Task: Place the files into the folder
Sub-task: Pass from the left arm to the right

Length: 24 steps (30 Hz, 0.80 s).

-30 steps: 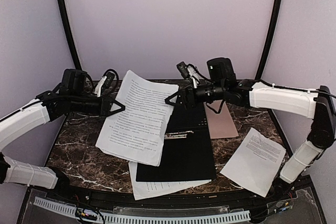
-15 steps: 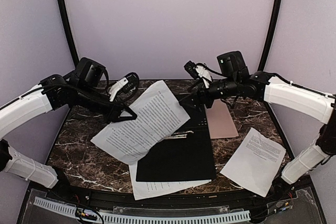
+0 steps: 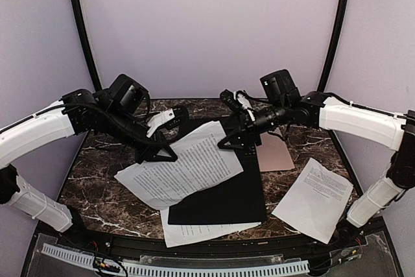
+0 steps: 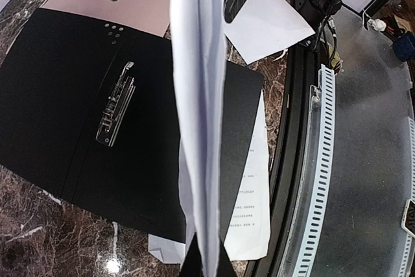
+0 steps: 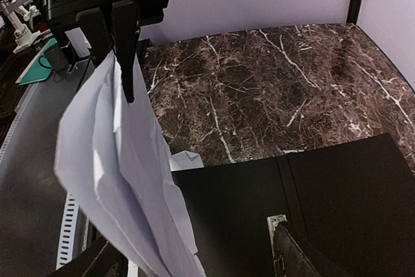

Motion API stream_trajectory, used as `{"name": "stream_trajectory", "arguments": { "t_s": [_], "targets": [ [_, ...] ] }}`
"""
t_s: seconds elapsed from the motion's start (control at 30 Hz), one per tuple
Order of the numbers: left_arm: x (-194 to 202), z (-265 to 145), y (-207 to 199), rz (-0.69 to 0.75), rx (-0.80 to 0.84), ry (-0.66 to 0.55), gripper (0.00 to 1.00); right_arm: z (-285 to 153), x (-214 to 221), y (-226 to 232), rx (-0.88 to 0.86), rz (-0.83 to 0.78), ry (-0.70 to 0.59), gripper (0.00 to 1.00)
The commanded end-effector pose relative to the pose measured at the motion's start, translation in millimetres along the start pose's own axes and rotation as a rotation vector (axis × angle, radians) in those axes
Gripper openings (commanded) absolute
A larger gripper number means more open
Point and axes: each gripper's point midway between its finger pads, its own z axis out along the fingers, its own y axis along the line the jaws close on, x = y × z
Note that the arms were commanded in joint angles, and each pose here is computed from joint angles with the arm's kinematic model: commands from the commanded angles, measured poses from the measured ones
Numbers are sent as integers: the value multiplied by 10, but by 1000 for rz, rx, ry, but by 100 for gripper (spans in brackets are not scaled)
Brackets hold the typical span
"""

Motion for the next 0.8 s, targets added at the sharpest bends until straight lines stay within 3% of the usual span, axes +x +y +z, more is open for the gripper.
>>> {"name": "stream_trajectory", "arguments": {
  "t_s": [0.0,0.07,0.17,0.33,0.47,0.6,0.7,0.77],
  "targets": [
    [2,-25,-100,29,43,12,1,145,106,150,-111,5,16,71],
    [2,-19,-120,32,56,10,1,185,127,187,-147,14,17,66],
    [12,-9,-65,25,26,12,1,215,150,278,-215,32,10,47],
    [0,6,60,-6,-38,16,1,223,184,386,-282,71,-10,0],
    [-5,11,181,-38,-94,24,2,174,219,372,-266,147,-33,0],
    [-32,-145,471,-67,-280,8,31,115,313,352,-247,303,-19,0],
    [-93,-372,759,-97,-478,-40,61,113,456,351,-228,462,-7,0],
    [-127,-523,906,-116,-589,-73,74,130,583,276,-176,585,3,0]
  ]
}}
